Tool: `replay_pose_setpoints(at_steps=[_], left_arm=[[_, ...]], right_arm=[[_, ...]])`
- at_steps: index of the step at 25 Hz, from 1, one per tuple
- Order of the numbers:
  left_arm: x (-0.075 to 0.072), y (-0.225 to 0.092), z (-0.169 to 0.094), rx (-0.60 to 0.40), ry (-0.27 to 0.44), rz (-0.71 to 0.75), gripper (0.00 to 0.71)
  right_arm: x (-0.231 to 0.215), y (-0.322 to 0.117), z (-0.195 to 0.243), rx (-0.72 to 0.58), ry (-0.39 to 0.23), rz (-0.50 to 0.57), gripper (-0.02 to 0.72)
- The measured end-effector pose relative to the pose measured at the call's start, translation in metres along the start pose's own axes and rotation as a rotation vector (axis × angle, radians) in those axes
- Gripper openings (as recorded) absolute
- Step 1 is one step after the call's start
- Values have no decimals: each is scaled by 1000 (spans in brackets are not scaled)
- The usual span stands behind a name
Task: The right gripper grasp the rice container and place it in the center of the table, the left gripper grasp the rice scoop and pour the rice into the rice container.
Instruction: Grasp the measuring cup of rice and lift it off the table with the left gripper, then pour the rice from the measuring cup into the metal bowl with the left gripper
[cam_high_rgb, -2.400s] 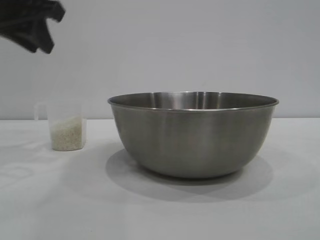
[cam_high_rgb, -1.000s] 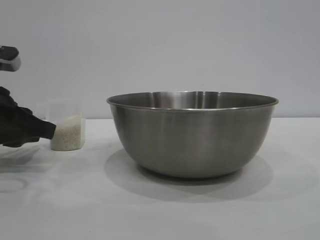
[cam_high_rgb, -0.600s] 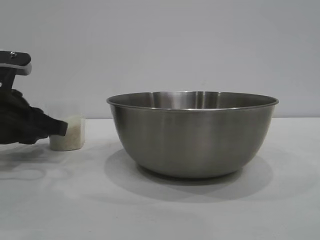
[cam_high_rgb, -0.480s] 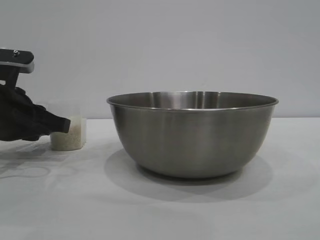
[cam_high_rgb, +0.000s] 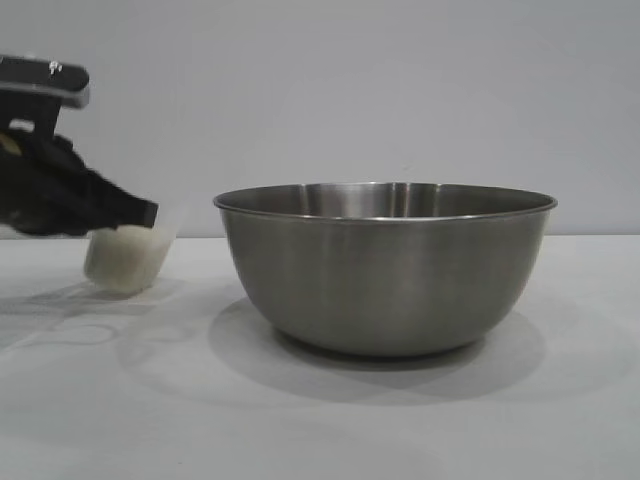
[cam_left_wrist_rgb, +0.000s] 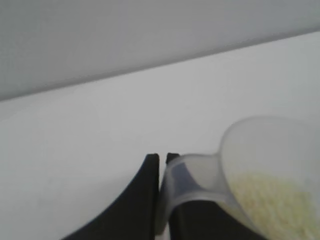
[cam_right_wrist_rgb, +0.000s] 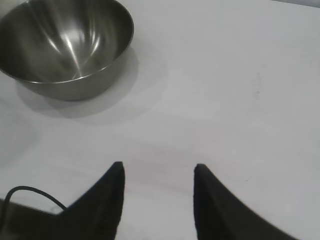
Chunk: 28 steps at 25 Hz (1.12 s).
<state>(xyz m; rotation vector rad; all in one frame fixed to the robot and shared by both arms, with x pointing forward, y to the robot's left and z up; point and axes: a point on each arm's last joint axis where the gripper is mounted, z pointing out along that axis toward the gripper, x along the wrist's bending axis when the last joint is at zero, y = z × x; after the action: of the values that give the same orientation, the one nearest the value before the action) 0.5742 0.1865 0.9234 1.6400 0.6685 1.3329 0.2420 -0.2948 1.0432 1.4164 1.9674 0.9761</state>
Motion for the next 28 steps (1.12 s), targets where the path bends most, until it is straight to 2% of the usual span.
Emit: replay_pose_setpoints(at_steps=[3,6,11,14,20,23,28], left_arm=[[-1,23,4,-121,-62,222,0],[-9,39,8,-202,-75,464,0],[-34,60,9,-359,-123,790,0],[-47,66,6,-438,-179,955,0],[-63,60,-1,-531,-338,1234,0],[-64,65,-1,-574,-358,1321,0],[-62,82,8,-668,-345,1427,0]], right_arm=[[0,0,0,0,0,0,297],[0,0,0,0,0,0,297],[0,0,0,0,0,0,297],[0,0,0,0,0,0,297],[0,0,0,0,0,0,297],[0,0,0,0,0,0,297],[0,0,0,0,0,0,297]])
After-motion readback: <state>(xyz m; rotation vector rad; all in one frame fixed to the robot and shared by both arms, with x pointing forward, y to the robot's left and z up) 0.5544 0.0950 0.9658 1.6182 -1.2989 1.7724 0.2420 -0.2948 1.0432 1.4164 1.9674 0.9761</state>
